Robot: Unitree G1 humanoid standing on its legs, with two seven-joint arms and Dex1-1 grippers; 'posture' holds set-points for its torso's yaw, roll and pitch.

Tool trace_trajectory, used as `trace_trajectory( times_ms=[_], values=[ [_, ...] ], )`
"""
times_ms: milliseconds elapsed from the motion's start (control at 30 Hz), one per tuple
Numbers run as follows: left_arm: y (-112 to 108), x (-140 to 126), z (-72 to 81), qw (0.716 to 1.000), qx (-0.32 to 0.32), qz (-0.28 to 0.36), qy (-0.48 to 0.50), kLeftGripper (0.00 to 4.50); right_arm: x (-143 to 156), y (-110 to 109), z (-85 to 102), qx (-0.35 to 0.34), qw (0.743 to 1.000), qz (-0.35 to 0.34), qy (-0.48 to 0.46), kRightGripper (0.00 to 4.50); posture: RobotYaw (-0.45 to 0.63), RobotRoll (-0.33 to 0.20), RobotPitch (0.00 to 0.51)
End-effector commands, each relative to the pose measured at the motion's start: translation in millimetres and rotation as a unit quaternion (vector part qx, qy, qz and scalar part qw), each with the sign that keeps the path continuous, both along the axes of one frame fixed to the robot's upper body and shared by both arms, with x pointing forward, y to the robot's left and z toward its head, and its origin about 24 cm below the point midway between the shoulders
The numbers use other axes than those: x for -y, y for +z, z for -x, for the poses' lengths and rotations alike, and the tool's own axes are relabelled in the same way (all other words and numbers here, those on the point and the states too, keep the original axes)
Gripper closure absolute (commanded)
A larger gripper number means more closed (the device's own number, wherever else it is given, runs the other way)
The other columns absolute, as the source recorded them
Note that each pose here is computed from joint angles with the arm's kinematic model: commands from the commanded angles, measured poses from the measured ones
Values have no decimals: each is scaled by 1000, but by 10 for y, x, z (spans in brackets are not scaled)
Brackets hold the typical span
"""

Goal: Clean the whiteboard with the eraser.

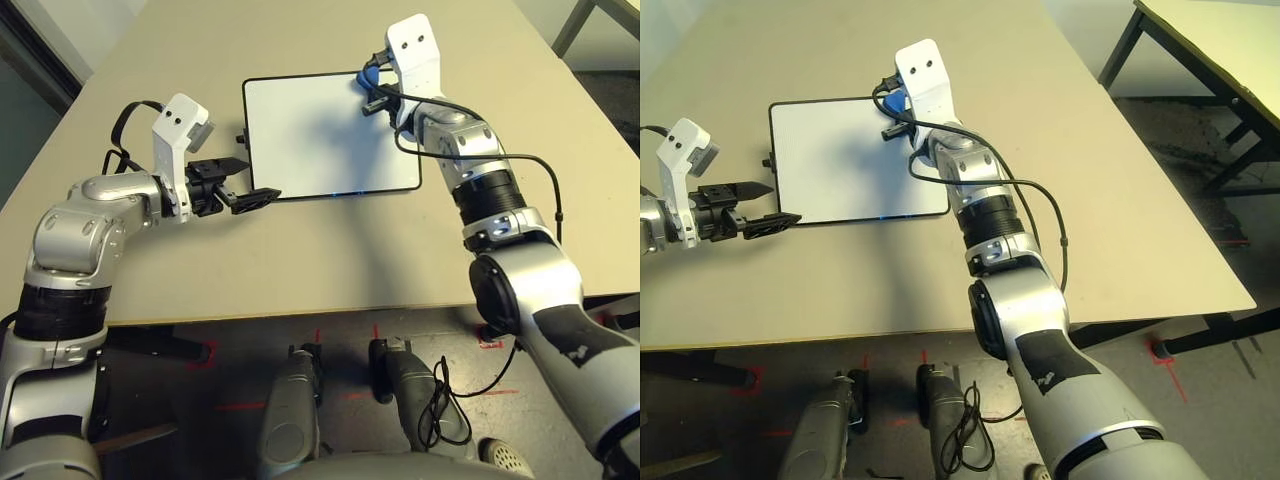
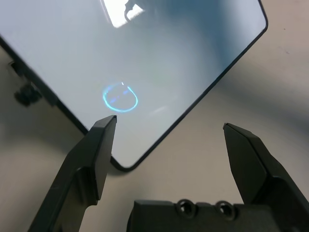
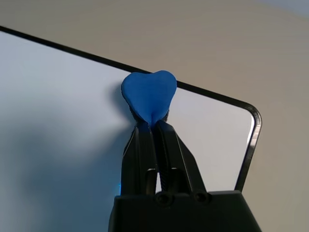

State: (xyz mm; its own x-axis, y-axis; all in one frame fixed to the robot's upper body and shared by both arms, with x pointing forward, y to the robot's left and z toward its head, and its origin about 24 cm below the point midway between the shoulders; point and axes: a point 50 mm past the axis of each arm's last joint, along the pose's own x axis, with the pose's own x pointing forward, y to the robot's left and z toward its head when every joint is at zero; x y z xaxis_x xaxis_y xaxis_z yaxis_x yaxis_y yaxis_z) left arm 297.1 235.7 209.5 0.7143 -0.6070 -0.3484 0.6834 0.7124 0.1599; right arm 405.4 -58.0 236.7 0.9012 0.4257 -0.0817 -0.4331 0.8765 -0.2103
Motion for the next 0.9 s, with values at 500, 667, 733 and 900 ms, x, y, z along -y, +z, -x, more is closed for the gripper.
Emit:
trace_trajectory(
  times_ms=[500,667,733,900],
  values=[
    [400,-71,-286,965,200,116,122,0,790,1047,610,153,978,-110,-92,4498,15,0,226],
    [508,-318,-351,928,276,143,207,0,1258,661,579,86,977,-71,-179,4498,4,0,216],
    [494,-403,-365,917,294,142,231,0,1390,387,553,43,977,-55,-202,4498,3,0,213],
    [304,-739,-384,894,299,136,305,0,1465,-369,542,-94,971,-60,-211,4498,2,0,207]
  ],
)
